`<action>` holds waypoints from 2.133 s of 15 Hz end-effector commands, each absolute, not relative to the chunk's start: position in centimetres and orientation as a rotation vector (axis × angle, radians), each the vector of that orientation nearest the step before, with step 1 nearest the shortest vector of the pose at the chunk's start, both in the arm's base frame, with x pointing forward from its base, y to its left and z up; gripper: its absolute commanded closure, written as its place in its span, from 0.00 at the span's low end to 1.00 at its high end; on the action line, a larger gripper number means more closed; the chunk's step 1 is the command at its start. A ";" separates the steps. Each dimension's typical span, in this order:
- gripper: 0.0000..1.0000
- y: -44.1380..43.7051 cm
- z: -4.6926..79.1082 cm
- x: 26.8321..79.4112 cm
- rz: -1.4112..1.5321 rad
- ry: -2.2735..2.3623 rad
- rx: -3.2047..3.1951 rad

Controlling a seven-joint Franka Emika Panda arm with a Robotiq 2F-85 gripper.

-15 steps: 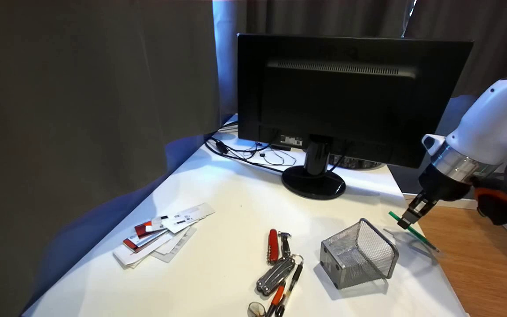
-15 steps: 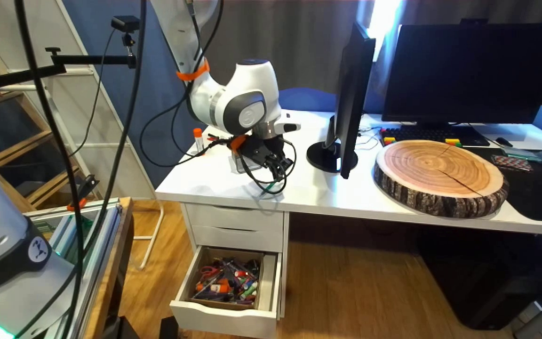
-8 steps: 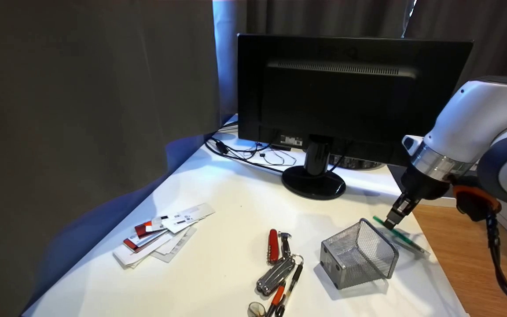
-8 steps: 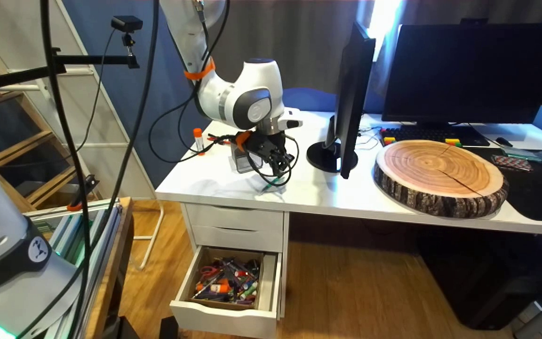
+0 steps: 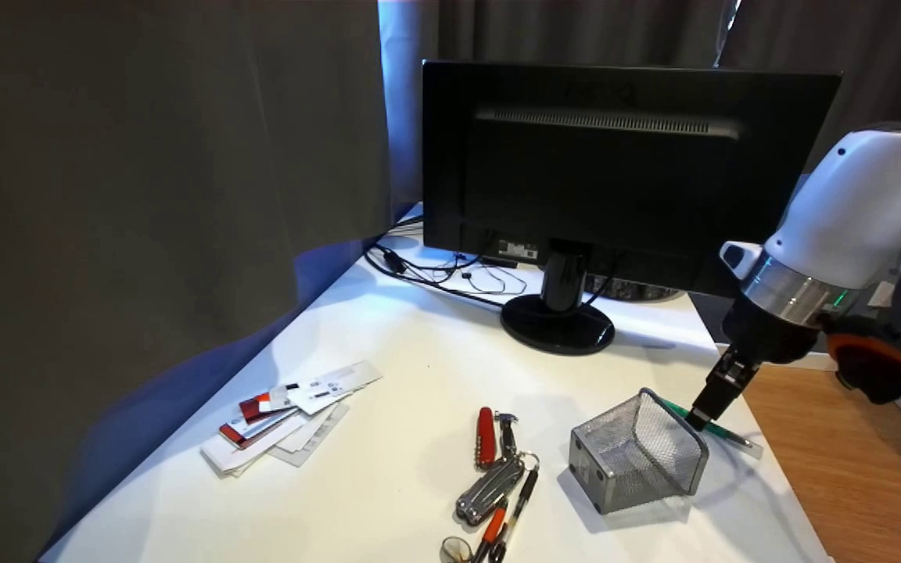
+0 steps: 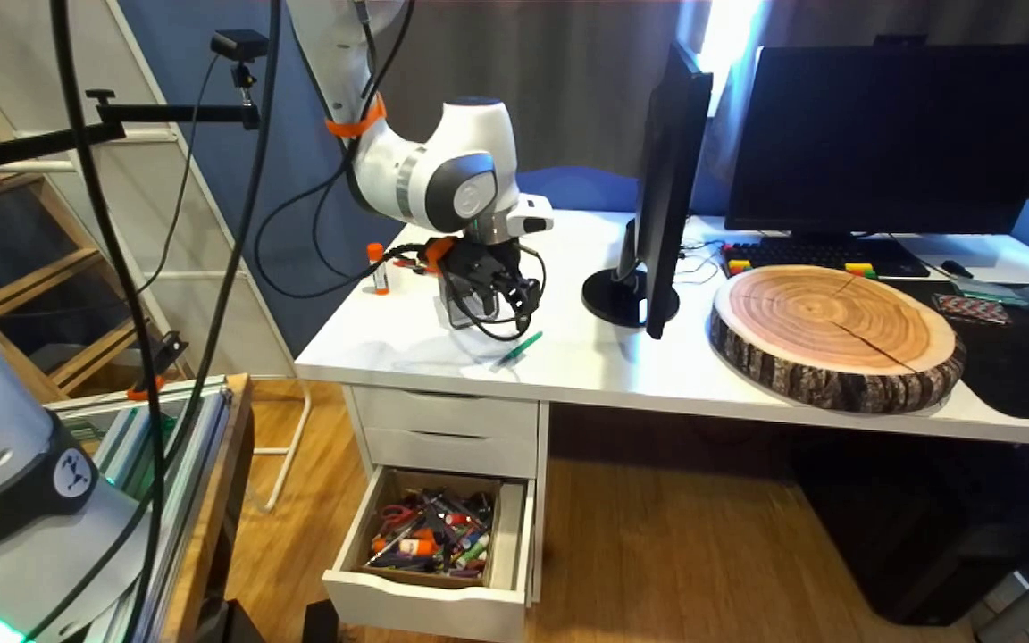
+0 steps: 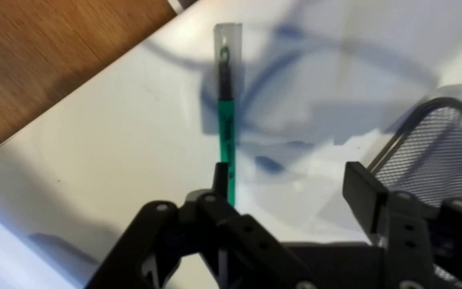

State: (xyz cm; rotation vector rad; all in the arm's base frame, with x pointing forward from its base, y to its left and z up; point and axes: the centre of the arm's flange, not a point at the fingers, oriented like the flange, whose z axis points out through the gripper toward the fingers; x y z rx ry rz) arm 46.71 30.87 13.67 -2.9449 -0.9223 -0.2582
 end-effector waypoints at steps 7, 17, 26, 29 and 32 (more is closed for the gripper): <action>0.00 26.8 18.3 41.8 -0.114 -0.914 -2.821; 0.00 28.5 19.2 42.0 -0.106 -0.996 -2.449; 0.00 29.9 15.6 43.6 -0.087 -0.917 -2.271; 0.00 30.5 14.6 44.6 -0.099 -0.898 -2.242; 0.00 31.2 14.0 45.5 -0.121 -0.879 -2.229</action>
